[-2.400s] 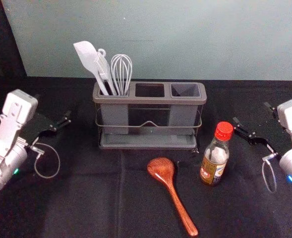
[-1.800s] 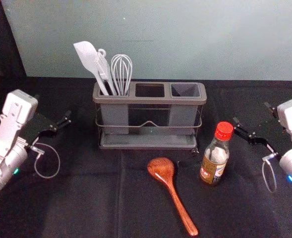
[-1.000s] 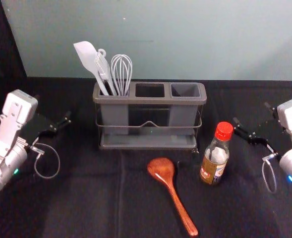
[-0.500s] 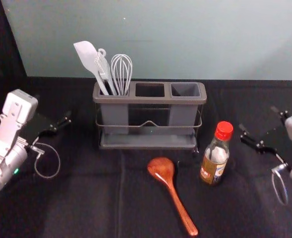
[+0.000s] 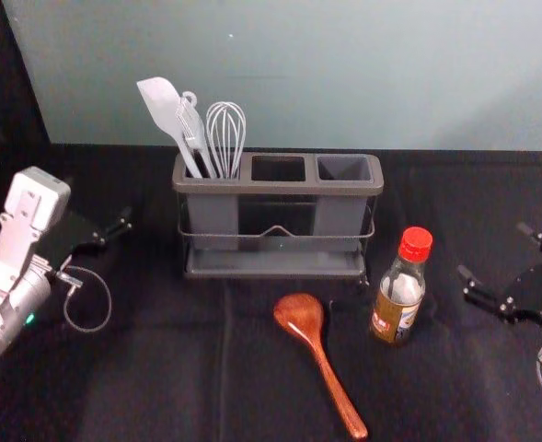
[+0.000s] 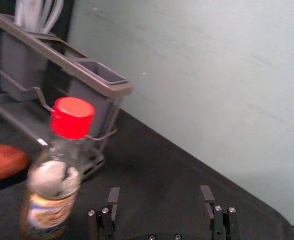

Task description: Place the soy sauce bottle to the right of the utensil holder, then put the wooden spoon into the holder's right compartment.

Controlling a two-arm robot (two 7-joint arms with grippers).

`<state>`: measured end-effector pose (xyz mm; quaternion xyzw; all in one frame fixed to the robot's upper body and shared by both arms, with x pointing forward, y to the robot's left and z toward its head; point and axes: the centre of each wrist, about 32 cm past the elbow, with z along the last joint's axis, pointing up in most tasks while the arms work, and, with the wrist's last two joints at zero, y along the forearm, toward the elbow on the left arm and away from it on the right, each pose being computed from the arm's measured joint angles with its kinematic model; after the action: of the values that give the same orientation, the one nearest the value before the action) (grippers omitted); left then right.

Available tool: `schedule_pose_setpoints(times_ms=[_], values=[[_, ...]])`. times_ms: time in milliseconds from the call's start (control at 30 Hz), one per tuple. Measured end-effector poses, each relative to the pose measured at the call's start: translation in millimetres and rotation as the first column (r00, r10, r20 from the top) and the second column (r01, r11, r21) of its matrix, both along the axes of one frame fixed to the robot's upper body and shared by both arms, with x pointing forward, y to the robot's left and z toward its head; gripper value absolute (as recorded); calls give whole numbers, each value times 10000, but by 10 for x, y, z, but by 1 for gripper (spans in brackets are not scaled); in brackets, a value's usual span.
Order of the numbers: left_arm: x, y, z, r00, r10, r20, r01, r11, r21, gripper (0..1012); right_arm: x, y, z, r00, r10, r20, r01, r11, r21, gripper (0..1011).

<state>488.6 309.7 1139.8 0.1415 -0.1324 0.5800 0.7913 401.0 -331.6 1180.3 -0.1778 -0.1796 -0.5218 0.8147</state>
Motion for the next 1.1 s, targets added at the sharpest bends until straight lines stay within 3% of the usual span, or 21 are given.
schedule_pose_setpoints(times_ms=[233, 500, 767, 1100], values=[[0, 0, 0, 10000, 0, 0, 0, 10000, 0, 1005, -159, -34, 141, 9946, 732, -738, -710, 9970, 317, 1002], [0, 0, 0, 10000, -1, 1, 1, 10000, 0, 1005, -215, -15, 211, 9787, 1703, -1142, -1564, 9802, 1219, 1002], [0, 0, 0, 10000, -1, 0, 1, 10000, 0, 1005, -94, 138, 99, 9736, 2095, -905, -1766, 9429, 2823, 1002], [0, 0, 0, 10000, 0, 0, 0, 10000, 0, 1005, 114, 310, -65, 9753, 2089, -713, -1676, 9109, 3770, 1002]])
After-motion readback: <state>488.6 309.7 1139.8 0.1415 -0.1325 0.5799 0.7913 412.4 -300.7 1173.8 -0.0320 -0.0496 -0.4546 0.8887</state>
